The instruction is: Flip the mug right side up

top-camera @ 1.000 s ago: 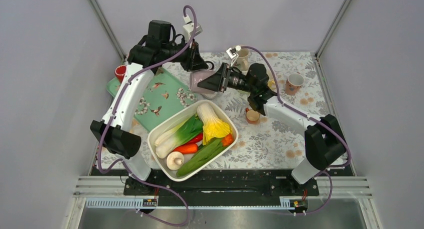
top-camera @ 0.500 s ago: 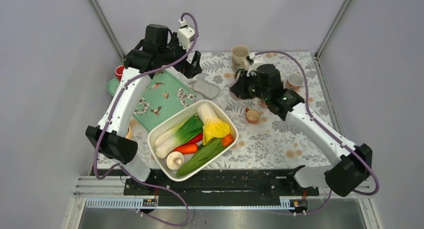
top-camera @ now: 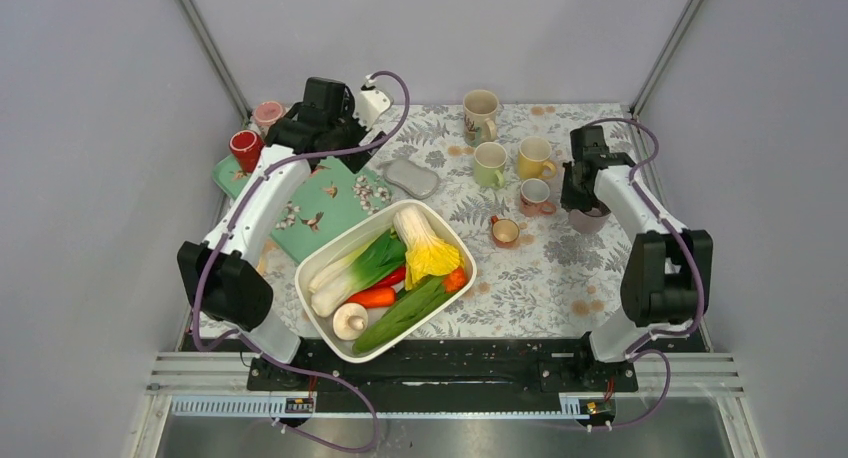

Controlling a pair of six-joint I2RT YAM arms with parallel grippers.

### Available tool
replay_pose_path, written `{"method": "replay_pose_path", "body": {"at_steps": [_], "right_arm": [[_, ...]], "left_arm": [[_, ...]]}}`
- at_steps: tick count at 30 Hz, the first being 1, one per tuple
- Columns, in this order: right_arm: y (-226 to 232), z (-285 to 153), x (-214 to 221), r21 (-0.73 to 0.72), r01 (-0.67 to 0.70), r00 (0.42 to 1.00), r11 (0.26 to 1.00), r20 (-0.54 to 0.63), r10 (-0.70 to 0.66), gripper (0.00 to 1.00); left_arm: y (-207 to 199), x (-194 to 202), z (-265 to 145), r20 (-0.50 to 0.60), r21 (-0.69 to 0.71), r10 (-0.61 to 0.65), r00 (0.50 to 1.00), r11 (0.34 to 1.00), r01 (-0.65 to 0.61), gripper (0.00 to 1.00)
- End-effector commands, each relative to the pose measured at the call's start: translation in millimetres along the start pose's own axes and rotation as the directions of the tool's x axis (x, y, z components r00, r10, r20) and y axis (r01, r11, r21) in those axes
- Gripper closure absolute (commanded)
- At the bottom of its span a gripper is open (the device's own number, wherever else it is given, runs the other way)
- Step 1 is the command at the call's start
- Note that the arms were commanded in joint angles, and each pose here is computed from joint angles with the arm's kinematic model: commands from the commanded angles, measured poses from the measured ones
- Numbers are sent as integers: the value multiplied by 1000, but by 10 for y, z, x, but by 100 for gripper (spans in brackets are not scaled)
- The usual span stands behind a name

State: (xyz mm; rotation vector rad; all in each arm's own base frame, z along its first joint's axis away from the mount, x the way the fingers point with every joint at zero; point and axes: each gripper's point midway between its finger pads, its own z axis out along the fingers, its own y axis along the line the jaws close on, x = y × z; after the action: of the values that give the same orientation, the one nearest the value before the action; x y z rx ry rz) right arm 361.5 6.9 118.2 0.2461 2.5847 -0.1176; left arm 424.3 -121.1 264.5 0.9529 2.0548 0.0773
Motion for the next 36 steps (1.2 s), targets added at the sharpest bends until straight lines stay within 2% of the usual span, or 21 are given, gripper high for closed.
{"method": "replay_pose_path", "body": {"at_steps": [1, 5, 12, 14, 16, 18, 23, 27, 29, 31, 32, 33, 34, 36], "right_arm": [[-74, 186, -77, 19, 6, 1000, 1000, -28, -5, 100], [-125, 439, 9, 36, -11, 995, 999, -95, 14, 100], [-68, 639, 80, -6, -35, 991, 999, -132, 34, 97], [-61, 667, 102, -9, -35, 989, 999, -142, 33, 89], [-145, 674, 98, -1, -55, 988, 998, -144, 55, 73], [-165, 646, 100, 1, -59, 989, 998, -139, 58, 61], [-194, 463, 51, 1, -62, 993, 998, -104, 62, 38], [-198, 312, 27, -8, -63, 994, 998, -90, 62, 30], [-184, 239, 24, -22, -64, 994, 998, -86, 62, 28], [-168, 175, 26, -37, -66, 995, 997, -78, 63, 27], [-165, 145, 30, -43, -66, 995, 997, -72, 63, 26], [-173, 124, 49, -42, -66, 996, 997, -70, 63, 26], [-185, 109, 68, -39, -64, 996, 997, -69, 62, 25], [-211, 78, 103, -31, -59, 996, 998, -65, 57, 25]], "left_arm": [[374, 98, 29, -50, -165, 99, 994, 981, -105, 1], [502, 344, 240, -150, -173, 127, 981, 973, -152, 1], [607, 747, 612, -274, -113, 189, 943, 967, -227, 1], [616, 850, 709, -298, -76, 220, 929, 965, -253, 1], [579, 935, 799, -309, -7, 272, 912, 958, -288, 1], [535, 1028, 886, -310, 71, 346, 886, 937, -341, 4], [543, 1218, 1136, -320, 207, 562, 763, 827, -523, 13], [836, 1195, 1379, -342, 195, 651, 678, 755, -626, 17], [1048, 1149, 1514, -365, 159, 696, 619, 701, -695, 17], [1243, 1131, 1631, -398, 127, 736, 548, 635, -762, 10], [1346, 1100, 1670, -415, 107, 741, 528, 616, -781, 5], [1433, 1063, 1706, -428, 83, 732, 529, 615, -784, 2], [1546, 976, 1710, -436, 40, 704, 560, 637, -770, 1], [1673, 834, 1721, -400, -30, 618, 677, 729, -684, 1]]}}
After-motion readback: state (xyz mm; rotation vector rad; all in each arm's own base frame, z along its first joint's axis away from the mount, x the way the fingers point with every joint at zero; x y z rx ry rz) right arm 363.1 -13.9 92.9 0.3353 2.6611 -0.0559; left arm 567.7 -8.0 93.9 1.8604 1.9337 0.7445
